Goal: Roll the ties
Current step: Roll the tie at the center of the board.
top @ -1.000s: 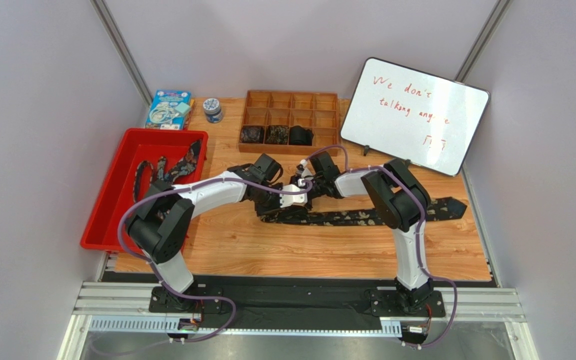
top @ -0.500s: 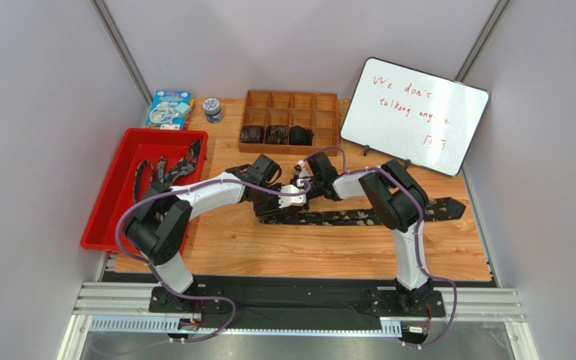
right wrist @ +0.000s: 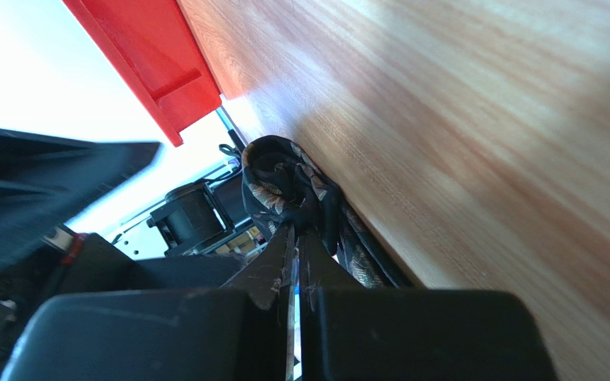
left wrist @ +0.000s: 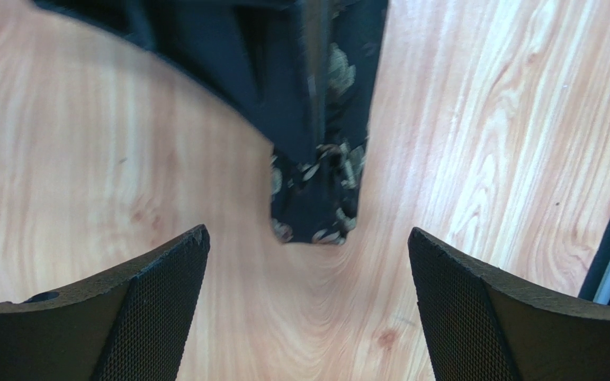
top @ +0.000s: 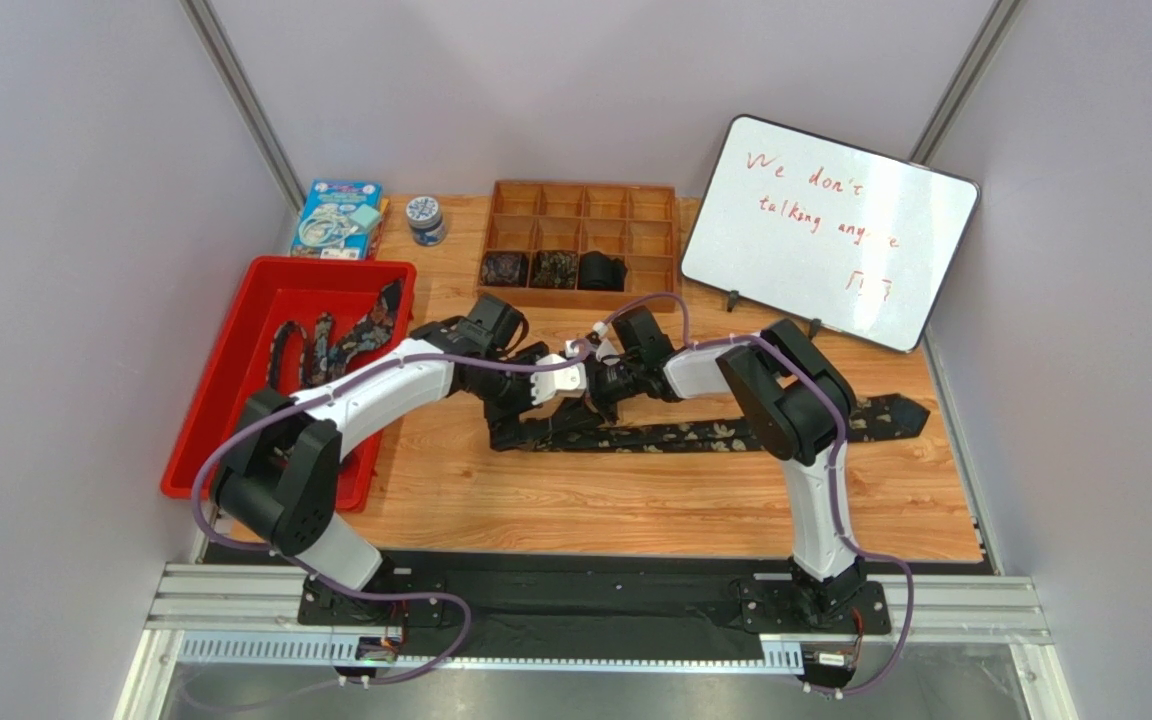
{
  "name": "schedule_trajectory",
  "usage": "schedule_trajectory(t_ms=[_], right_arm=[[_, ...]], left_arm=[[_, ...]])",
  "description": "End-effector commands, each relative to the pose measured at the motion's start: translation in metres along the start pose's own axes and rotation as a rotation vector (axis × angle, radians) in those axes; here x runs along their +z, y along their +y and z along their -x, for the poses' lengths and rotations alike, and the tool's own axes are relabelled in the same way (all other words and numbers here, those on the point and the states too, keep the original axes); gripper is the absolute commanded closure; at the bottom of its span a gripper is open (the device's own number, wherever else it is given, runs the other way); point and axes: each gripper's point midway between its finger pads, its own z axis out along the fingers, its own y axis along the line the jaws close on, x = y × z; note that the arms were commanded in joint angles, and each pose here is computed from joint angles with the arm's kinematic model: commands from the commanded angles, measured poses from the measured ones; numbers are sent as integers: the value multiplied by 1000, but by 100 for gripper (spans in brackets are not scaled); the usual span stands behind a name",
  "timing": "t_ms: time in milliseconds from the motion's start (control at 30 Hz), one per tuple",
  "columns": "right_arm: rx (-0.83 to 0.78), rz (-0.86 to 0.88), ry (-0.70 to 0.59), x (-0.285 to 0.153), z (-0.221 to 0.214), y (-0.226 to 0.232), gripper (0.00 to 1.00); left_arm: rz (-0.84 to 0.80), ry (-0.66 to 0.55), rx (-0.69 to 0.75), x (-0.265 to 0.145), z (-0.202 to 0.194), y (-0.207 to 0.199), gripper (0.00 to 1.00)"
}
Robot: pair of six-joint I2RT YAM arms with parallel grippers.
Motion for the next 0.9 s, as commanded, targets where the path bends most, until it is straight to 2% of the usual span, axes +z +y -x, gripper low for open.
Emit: schedule_trajectory(t_ms=[0, 200, 300, 500, 633, 800, 867], right_arm=[[-52, 5, -36, -1, 5, 12, 100], [-50, 12, -35, -3, 3, 18, 100], [-45, 15, -28, -4, 1, 19, 100], [-26, 25, -19, -6, -6, 24, 100], [-7, 29, -11, -7, -8, 27, 100], [1, 22, -14, -11, -10, 27, 100], [5, 0, -26, -14, -6, 20, 100]], left_arm=[[-31, -6, 31, 13, 13, -5, 1], [36, 74, 32, 37, 12, 8, 0], [55, 107, 11, 45, 5, 13, 4], [57, 144, 16, 56, -2, 13, 28], [57, 162, -11, 58, -7, 12, 52], [40, 152, 2, 55, -8, 6, 71], [24, 151, 15, 54, -10, 1, 76]])
